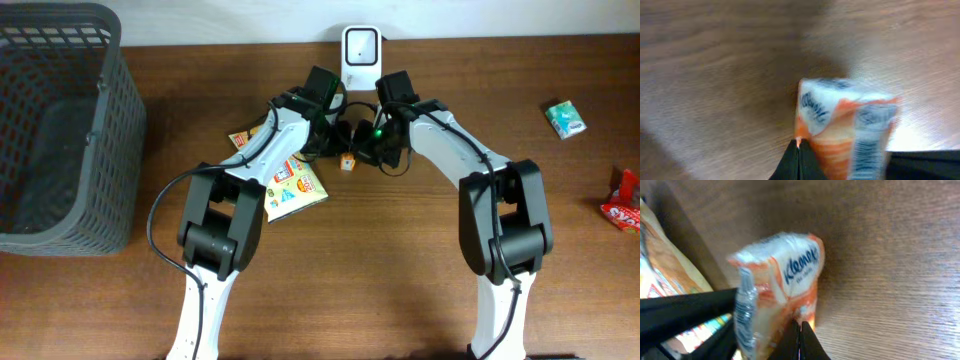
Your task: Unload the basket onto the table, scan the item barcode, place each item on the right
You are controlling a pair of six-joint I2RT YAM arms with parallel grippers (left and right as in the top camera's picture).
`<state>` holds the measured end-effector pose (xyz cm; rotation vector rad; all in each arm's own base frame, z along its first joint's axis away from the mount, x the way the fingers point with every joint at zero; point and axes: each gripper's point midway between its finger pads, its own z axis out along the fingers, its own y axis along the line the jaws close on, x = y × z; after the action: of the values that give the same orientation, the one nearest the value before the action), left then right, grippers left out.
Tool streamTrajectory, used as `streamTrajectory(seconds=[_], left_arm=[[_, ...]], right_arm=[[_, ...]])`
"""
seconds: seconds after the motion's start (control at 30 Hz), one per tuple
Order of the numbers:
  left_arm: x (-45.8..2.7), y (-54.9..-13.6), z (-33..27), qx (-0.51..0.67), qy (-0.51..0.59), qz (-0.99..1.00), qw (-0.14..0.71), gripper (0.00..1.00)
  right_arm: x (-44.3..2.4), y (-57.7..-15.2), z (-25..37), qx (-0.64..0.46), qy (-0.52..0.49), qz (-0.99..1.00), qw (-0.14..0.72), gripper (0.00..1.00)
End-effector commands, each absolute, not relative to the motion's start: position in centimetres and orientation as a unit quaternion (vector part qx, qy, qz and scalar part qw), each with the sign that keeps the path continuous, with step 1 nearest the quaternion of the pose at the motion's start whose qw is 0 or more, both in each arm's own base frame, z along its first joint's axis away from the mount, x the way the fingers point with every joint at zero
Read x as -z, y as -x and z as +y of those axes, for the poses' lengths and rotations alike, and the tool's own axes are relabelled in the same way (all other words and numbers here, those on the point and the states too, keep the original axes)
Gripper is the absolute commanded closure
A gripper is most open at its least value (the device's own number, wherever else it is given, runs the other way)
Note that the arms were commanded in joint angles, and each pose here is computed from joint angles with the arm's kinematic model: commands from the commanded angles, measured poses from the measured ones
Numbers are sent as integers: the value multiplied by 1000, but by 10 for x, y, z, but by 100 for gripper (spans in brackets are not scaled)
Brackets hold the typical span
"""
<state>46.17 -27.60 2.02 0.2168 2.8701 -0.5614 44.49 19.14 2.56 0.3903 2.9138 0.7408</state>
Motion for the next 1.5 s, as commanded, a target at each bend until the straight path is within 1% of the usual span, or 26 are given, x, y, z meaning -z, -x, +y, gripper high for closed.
streamTrajectory(seconds=[0.0,0.17,0.2,0.23,0.27,0.3,0.33,0.37,0.47,0.53,0.63,0.7,0.77,0.87,0.93,1.03,1.2,1.27,1.33,1.47], left_arm=[[-15,-473,-239,106,-47,986,122,100],[-42,-484,-214,61,-30,986,152,100],[-49,-486,-212,61,-28,985,158,94],[-57,-488,-210,63,-26,984,164,89],[-68,-489,-204,63,-23,983,171,75],[-76,-489,-199,62,-21,982,175,50],[-82,-489,-193,58,-17,982,176,19],[-87,-488,-186,52,-12,983,178,10],[-104,-485,-164,29,4,983,181,4],[-129,-481,-150,27,15,981,192,0],[-174,-478,-136,38,28,972,230,1],[-192,-472,-129,39,34,969,241,1],[-199,-469,-119,25,41,969,244,1],[-196,-465,-88,-30,63,969,236,1],[-192,-460,-78,-34,71,972,221,1],[-189,-456,-71,-36,76,974,208,1],[-176,-443,-120,82,44,983,161,1],[-169,-437,-144,117,-11,982,150,1],[-158,-431,-158,119,-70,980,144,1],[-132,-418,-173,101,-90,984,120,1]], right_arm=[[-47,-453,162,-234,-92,966,67,96],[-66,-452,123,-212,-88,972,53,95],[-68,-451,118,-210,-88,972,49,87],[-69,-449,112,-208,-87,973,44,72],[-69,-446,108,-207,-87,974,39,39],[-68,-443,104,-206,-80,975,35,15],[-67,-441,101,-203,-74,976,31,5],[-67,-440,99,-200,-77,976,29,1],[-66,-439,89,-199,-89,976,25,2],[-66,-440,85,-199,-94,975,26,1],[-66,-437,88,-198,-91,976,21,2],[-65,-435,91,-198,-88,976,18,2],[-63,-433,98,-198,-82,977,13,2],[-61,-427,117,-197,-59,979,7,2],[-60,-425,130,-194,-25,981,11,2],[-59,-424,142,-178,-2,984,18,1],[-59,-429,152,-179,-15,983,30,2],[-58,-434,145,-170,-19,985,39,2],[-58,-438,134,-164,-31,985,42,1],[-57,-441,98,-163,-101,981,32,2]])
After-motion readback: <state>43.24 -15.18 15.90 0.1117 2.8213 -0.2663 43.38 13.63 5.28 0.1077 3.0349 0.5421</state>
